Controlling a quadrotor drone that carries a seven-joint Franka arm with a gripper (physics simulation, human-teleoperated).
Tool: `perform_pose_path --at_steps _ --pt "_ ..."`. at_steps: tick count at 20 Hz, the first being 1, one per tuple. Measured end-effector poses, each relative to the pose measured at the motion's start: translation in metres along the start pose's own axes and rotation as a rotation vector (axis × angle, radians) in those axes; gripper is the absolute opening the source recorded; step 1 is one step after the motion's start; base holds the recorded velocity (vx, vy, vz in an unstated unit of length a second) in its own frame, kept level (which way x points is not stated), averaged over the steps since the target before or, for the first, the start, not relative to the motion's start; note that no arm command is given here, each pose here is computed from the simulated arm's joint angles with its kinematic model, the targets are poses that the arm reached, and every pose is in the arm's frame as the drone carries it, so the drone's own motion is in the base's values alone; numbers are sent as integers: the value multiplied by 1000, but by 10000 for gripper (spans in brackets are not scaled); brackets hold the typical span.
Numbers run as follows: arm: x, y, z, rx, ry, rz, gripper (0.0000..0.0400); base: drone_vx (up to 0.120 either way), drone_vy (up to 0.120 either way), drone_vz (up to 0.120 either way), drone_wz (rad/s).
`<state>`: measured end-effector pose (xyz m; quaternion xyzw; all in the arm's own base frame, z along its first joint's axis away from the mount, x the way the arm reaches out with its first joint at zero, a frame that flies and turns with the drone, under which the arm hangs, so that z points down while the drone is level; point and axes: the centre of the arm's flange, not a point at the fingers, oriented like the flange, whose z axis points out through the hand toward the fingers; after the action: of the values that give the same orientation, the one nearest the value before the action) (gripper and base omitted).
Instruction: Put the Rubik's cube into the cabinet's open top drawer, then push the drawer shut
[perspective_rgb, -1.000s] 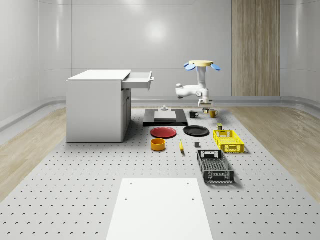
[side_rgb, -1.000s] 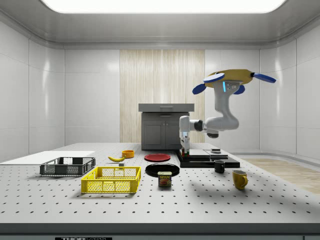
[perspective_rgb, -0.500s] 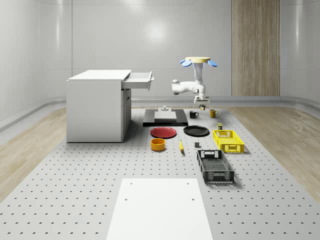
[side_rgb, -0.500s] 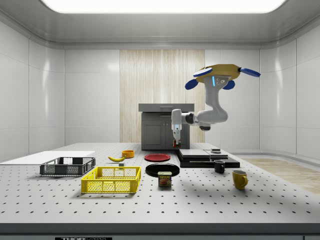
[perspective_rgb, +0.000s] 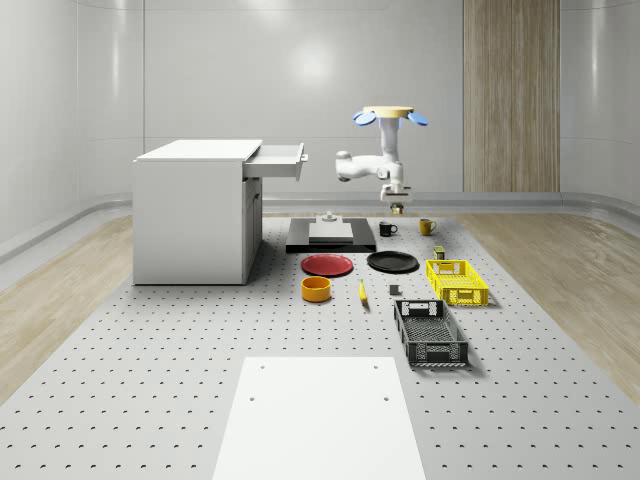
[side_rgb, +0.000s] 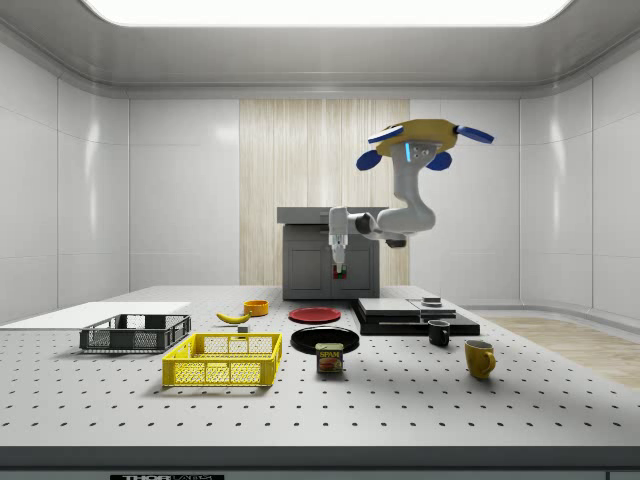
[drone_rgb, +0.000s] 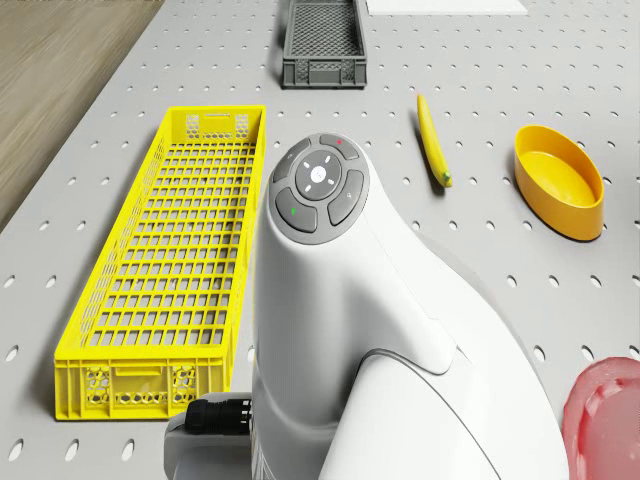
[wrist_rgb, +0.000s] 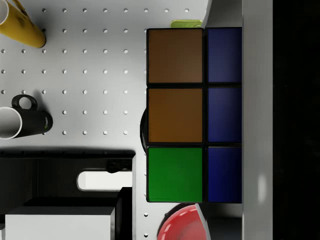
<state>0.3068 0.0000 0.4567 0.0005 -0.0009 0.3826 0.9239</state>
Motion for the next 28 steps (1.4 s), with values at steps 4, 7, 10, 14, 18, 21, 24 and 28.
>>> perform_pose_path --at_steps 4,7,10,14,18,21,24,28 --pt "0 0 0 0 0 0 325 120 -120 120 0" --pt "0 0 0 0 0 0 325 120 -120 120 0" --pt "0 0 0 0 0 0 325 0 -120 120 0" --pt "0 0 0 0 0 0 325 0 -120 120 0" --pt "0 0 0 0 0 0 325 0 -120 120 0" --pt "0 0 0 0 0 0 325 53 -120 120 0" --pt "0 0 0 0 0 0 325 80 -120 120 0" --pt "0 0 0 0 0 0 325 0 -120 120 0"
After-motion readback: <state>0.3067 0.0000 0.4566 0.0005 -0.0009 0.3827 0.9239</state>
